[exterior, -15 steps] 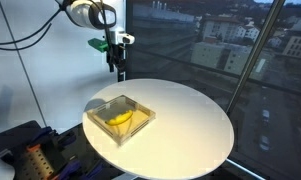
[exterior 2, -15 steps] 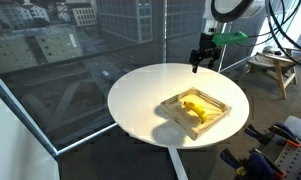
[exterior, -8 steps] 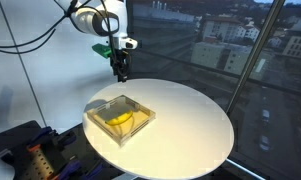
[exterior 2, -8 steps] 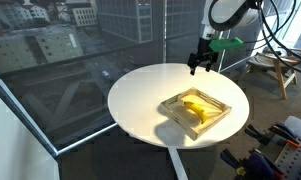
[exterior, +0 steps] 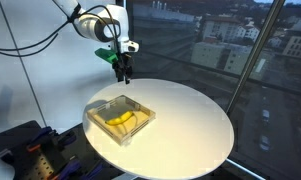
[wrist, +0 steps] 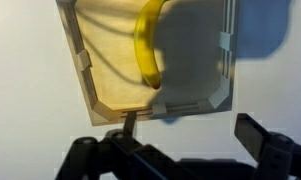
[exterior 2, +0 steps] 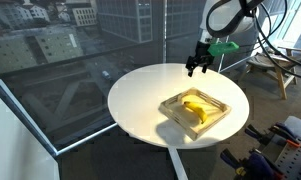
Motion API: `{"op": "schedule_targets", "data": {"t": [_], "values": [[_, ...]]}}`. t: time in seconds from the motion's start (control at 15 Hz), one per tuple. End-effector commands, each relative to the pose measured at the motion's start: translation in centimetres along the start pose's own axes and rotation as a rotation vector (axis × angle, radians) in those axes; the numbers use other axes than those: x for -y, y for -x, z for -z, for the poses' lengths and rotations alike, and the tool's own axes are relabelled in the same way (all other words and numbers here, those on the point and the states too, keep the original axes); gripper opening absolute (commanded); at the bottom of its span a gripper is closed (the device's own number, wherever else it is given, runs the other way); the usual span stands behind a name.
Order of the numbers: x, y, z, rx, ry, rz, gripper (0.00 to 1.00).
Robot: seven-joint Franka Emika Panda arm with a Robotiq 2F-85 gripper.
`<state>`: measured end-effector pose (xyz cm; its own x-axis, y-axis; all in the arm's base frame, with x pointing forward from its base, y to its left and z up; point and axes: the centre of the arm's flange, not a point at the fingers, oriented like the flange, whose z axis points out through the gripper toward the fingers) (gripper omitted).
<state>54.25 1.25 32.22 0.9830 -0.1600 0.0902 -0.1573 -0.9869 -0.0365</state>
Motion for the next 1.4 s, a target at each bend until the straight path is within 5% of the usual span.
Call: {"op": "schedule_targets", "data": {"t": [0.0,1.33], "values": [[-0.6,-0.3,-0.7,-0.008,-0.015,0.034,1.0],[-1.6,0.2,-8.2,0.062,0.011,0.046,1.0]]}}
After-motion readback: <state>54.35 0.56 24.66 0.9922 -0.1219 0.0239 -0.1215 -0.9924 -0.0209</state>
